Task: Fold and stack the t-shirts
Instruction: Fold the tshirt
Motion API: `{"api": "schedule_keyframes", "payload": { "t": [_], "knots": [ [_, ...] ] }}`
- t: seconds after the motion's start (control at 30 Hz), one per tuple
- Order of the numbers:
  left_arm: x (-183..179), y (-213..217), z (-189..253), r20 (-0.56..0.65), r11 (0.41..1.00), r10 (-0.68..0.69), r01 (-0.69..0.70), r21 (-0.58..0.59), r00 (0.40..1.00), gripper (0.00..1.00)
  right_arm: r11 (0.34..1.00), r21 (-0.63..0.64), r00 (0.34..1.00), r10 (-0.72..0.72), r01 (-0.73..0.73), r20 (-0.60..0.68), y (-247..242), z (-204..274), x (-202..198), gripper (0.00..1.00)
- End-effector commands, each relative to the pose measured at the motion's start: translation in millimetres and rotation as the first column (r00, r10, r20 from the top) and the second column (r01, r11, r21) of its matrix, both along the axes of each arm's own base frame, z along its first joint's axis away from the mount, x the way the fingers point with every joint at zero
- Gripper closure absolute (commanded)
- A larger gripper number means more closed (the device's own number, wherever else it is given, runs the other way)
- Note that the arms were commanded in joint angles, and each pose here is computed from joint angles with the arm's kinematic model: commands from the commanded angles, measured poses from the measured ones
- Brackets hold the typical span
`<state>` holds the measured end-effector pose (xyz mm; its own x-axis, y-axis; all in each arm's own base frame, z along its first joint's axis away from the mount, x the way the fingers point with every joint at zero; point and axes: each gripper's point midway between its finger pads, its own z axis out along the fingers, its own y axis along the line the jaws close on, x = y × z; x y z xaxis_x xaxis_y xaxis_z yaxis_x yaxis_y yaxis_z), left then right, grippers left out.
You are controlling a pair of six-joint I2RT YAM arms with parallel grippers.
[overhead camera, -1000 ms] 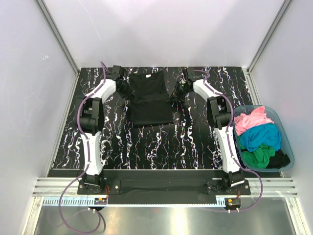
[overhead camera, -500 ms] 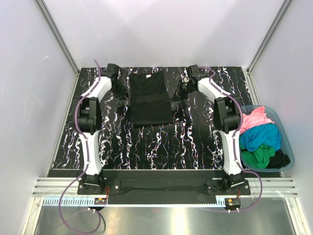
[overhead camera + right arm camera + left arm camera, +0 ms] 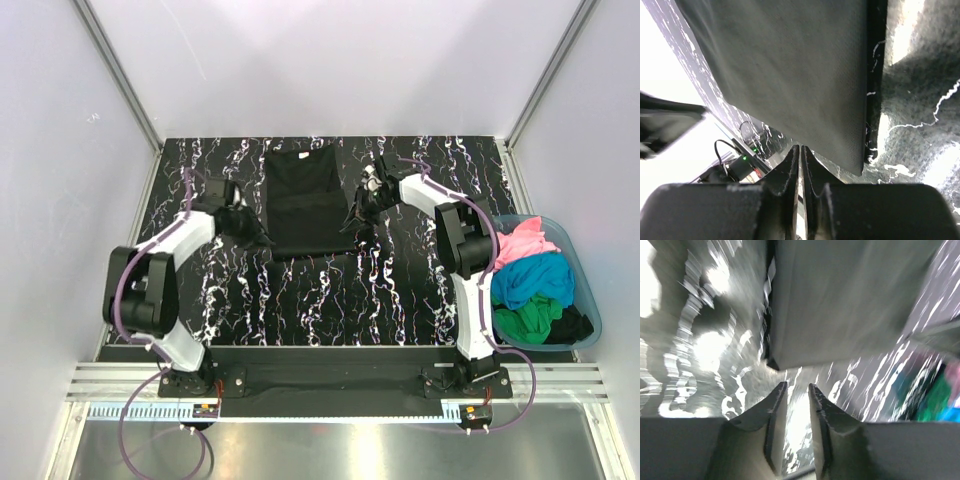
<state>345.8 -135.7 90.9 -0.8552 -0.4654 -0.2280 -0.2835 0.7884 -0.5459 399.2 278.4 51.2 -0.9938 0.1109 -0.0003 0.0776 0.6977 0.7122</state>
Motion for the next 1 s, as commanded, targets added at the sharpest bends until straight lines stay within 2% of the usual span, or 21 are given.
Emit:
{"api": "schedule_keyframes", "payload": {
  "t": [0.0,0.1,0.37,0.53,0.63,0.73,0.83,0.93,0.97],
  "knots": [
    [19.2,-56.3,25.1,0.198,0.966,-0.161,0.196,-0.17,0.967,0.74,0.998,0.042,0.996,0.037,-0.04,0.08,9.4,12.3,9.7,0.89],
    [20.7,-73.2,9.1,0.168,0.96,-0.199,0.226,-0.164,0.966,0.75,0.999,0.027,0.997,0.039,-0.041,0.066,7.2,0.1,7.5,0.89],
    [15.3,-53.1,-49.6,0.055,0.99,-0.117,0.121,-0.077,0.992,0.76,1.0,-0.004,0.999,0.024,-0.024,0.03,-0.9,-23.3,-7.7,0.9],
    [9.3,-43.2,-72.7,0.014,0.989,-0.054,0.056,-0.14,0.998,0.78,0.999,-0.028,1.0,0.019,-0.019,0.007,-6.3,-38.9,-16.7,0.91],
    [-4.6,-39.1,-84.8,-0.024,0.991,-0.045,0.041,-0.13,0.999,0.78,0.999,-0.036,1.0,0.016,-0.016,0.002,-8.5,-42.0,-20.5,0.91],
    [-16.5,-36.2,-85.8,-0.032,0.99,-0.036,0.032,-0.136,0.999,0.77,0.999,-0.038,1.0,0.013,-0.013,0.004,-9.7,-40.8,-20.9,0.91],
    [-13.5,-37.7,-71.3,-0.007,0.987,-0.046,0.044,-0.153,0.999,0.74,0.999,-0.042,1.0,0.019,-0.018,0.01,-9.8,-37.7,-19.1,0.91],
    [-0.9,-36.5,-44.3,0.043,0.988,-0.06,0.066,-0.137,0.997,0.73,0.998,-0.051,1.0,0.023,-0.022,0.018,-10.3,-33.9,-16.2,0.91],
    [-3.5,-32.4,-41.7,0.026,0.991,-0.07,0.073,-0.116,0.997,0.72,0.998,-0.052,1.0,0.024,-0.023,0.016,-10.4,-33.3,-16.5,0.91]
  ]
}}
